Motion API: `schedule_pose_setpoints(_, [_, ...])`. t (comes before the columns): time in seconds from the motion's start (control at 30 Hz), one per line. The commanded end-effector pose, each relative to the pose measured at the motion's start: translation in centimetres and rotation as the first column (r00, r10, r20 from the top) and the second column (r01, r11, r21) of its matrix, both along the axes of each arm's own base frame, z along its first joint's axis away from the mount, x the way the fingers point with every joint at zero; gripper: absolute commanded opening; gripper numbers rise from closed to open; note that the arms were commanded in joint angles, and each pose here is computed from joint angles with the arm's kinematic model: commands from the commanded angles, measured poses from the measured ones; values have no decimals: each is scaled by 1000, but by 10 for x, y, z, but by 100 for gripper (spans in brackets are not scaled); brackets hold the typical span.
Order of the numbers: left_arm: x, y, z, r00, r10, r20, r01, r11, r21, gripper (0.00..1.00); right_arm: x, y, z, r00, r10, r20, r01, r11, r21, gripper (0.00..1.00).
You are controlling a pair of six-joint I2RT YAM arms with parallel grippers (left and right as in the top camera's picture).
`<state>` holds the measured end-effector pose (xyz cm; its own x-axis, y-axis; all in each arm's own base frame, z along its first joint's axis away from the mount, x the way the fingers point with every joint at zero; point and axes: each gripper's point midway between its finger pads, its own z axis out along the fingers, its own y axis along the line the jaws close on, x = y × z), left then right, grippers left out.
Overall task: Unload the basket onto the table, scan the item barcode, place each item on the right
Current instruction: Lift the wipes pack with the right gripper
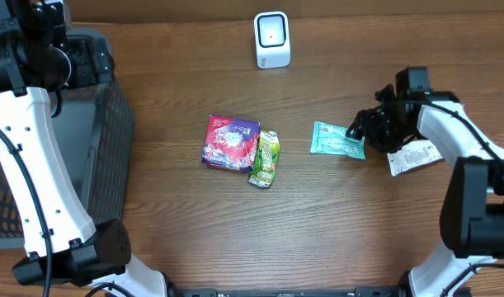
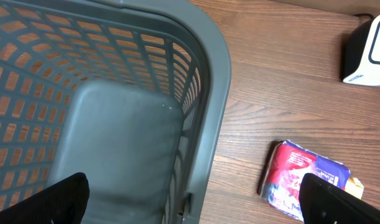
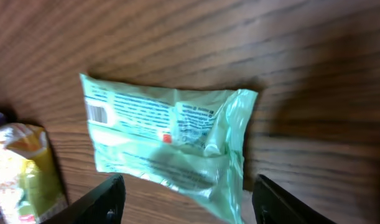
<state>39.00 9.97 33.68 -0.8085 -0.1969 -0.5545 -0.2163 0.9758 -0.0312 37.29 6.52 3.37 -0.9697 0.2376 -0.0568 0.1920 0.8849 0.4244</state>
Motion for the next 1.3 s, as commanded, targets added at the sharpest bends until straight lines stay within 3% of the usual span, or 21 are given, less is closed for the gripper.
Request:
schedule_pose_setpoints(0.0, [1,-6,3,1000,-29,11,29,1000,2,99,-2,5,-11,999,33,-5,-33,999,25,67])
schedule_pose_setpoints(0.37, [0,-6,3,1000,-28,11,28,1000,2,100,-3,18,-46,996,50,-68,-43,993,109,62])
schedule_pose_setpoints(0.43, [0,-6,3,1000,-28,11,28,1000,2,100,-4,23,-52,995,54,-81,-43,990,134,54])
schedule_pose_setpoints(0.63, [0,-6,3,1000,-28,11,28,1000,2,100,-9,27,-62,992,53,-119,-32,985,170,13])
schedule_pose_setpoints(0.7, [0,-6,3,1000,-28,11,28,1000,3,100,-8,28,-62,991,39,-124,-17,985,174,5])
schedule_pose_setpoints(1.0, [0,-6,3,1000,-28,11,28,1000,2,100,15,45,-15,998,64,-15,-55,935,351,4])
schedule_pose_setpoints(1.27, [0,-6,3,1000,-28,11,28,1000,2,100,26,48,70,987,70,142,-115,933,341,4])
